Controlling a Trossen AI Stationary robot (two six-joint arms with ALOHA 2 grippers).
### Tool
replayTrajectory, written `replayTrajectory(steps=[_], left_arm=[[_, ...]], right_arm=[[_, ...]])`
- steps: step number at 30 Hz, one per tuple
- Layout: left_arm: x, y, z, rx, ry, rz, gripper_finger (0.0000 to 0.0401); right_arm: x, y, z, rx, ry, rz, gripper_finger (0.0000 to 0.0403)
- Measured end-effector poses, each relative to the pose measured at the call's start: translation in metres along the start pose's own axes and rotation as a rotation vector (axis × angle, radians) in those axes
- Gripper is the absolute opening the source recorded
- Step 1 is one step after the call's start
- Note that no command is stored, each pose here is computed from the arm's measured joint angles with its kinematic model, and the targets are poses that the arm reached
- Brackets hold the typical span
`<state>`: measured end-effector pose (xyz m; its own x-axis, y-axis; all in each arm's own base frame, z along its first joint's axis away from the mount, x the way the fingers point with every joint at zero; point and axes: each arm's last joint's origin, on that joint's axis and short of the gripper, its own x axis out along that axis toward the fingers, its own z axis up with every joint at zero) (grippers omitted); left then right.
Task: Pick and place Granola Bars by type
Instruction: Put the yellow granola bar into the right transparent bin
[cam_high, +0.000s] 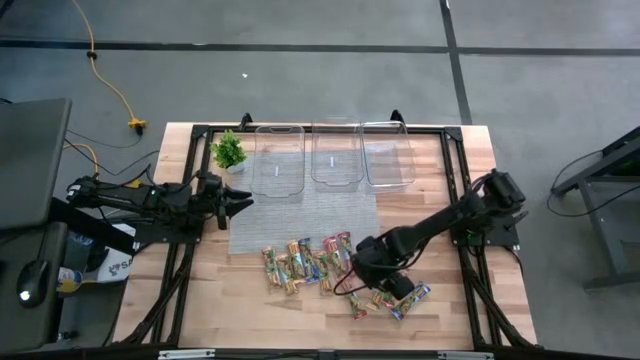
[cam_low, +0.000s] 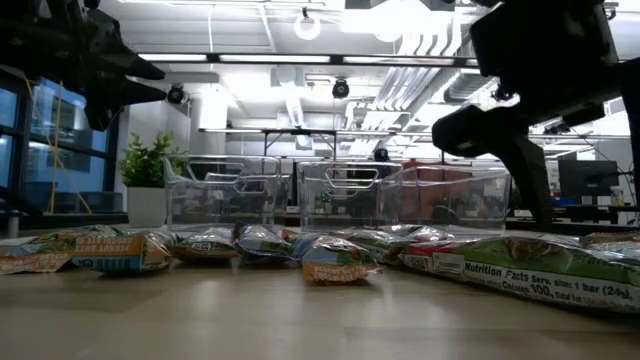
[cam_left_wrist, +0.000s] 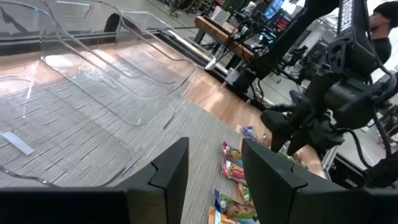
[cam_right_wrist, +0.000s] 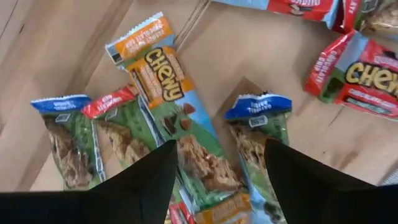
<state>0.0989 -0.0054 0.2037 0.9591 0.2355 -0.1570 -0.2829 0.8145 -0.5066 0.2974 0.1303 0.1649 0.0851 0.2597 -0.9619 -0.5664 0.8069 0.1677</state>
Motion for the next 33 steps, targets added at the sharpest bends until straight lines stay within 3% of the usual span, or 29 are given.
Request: replayTrajectory(steps=[8,11,22,33], left_arm=[[0.0,0.001,-0.001,0.003,0.004,0.008,0.0142],[0.0,0.001,-0.002,0.009,0.015,0.016,0.0142],[0.0,0.003,-0.003,0.017,0.029,0.03,0.0142],[0.0,0.003,-0.004,0.022,0.037,0.036,0.0142]], right_arm=[[0.005,0.024,0.004,-0.033,0.006,0.015,0.0228],[0.007,0.031,0.007,-0.063,-0.012,-0.029,0.0229],[0.007,0.035,0.012,-0.064,-0.051,-0.114,0.0229],[0.009,0.043,0.012,-0.082,-0.047,-0.121,0.0229]])
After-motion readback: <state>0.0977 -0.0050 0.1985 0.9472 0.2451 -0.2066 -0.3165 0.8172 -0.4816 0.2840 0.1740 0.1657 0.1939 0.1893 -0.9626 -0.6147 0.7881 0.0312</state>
